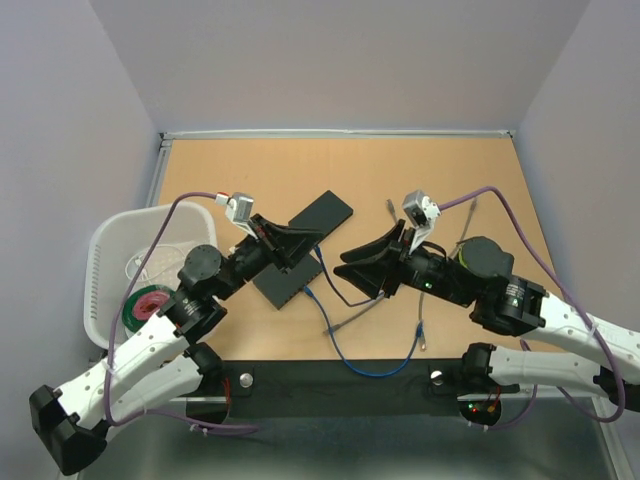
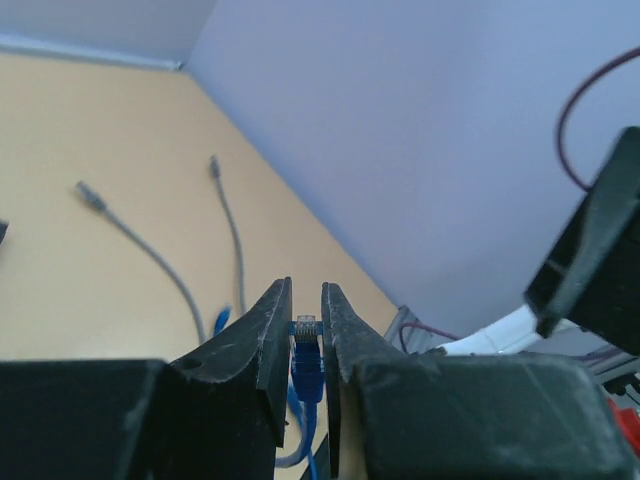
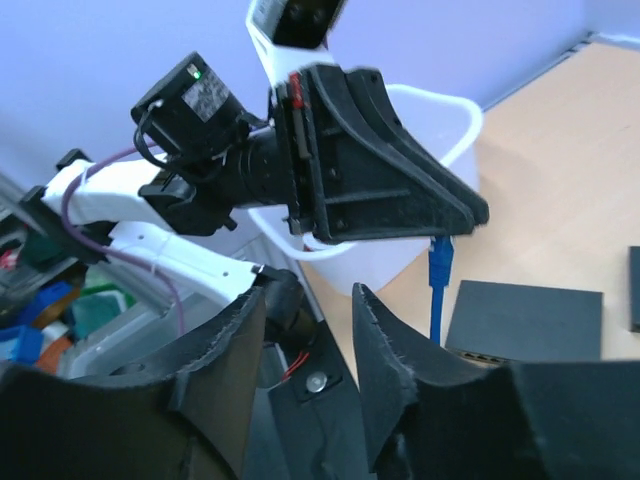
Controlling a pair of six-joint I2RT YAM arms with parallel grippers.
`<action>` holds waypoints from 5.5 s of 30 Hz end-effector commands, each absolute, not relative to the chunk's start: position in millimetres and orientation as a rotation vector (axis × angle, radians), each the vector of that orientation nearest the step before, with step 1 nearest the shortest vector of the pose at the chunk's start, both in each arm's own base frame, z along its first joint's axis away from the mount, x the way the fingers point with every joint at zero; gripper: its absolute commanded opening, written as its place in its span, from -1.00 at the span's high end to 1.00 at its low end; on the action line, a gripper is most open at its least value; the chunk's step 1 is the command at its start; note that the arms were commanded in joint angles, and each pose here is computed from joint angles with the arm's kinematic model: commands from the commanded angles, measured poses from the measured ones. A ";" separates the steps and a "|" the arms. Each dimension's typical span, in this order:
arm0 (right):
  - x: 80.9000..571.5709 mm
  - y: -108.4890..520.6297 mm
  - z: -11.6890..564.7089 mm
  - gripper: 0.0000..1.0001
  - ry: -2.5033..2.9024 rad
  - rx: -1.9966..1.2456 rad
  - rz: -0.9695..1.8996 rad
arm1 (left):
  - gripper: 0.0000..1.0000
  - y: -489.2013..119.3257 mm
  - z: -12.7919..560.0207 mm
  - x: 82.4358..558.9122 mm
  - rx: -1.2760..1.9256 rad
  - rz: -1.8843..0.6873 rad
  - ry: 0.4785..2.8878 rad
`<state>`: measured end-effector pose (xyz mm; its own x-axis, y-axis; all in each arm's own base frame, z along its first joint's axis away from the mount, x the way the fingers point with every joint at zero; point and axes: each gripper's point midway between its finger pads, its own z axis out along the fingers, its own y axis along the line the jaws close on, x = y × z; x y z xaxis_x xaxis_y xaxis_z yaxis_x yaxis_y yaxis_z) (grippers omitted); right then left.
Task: Insert the plug into the switch port
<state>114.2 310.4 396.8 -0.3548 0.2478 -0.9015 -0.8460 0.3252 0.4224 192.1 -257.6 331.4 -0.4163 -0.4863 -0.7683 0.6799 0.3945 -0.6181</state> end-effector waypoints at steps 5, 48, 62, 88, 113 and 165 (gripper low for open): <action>100.3 327.4 403.7 0.17 1.487 -0.668 1.359 | 1.00 -250.8 394.6 150.4 0.354 -1.413 1.247; 109.6 346.8 418.0 0.63 1.426 -0.622 1.397 | 1.00 -246.9 420.8 110.1 0.465 -1.575 1.073; 110.7 353.4 415.6 0.66 1.421 -0.616 1.414 | 1.00 -245.5 421.0 109.2 0.461 -1.577 1.070; 112.2 356.9 409.2 0.59 1.431 -0.612 1.416 | 1.00 -245.6 419.8 110.2 0.450 -1.583 1.077; 110.4 355.9 408.1 0.33 1.428 -0.613 1.426 | 1.00 -246.2 420.4 111.4 0.445 -1.584 1.083; 107.1 352.6 406.1 0.40 1.414 -0.614 1.441 | 1.00 -247.5 420.0 114.1 0.438 -1.581 1.097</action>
<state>109.0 350.2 391.1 -0.3949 0.2495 -0.8842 -0.8697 0.2086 0.4473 122.6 -253.5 404.1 -0.3541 -0.5340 -0.7678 0.8877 0.0664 -0.4556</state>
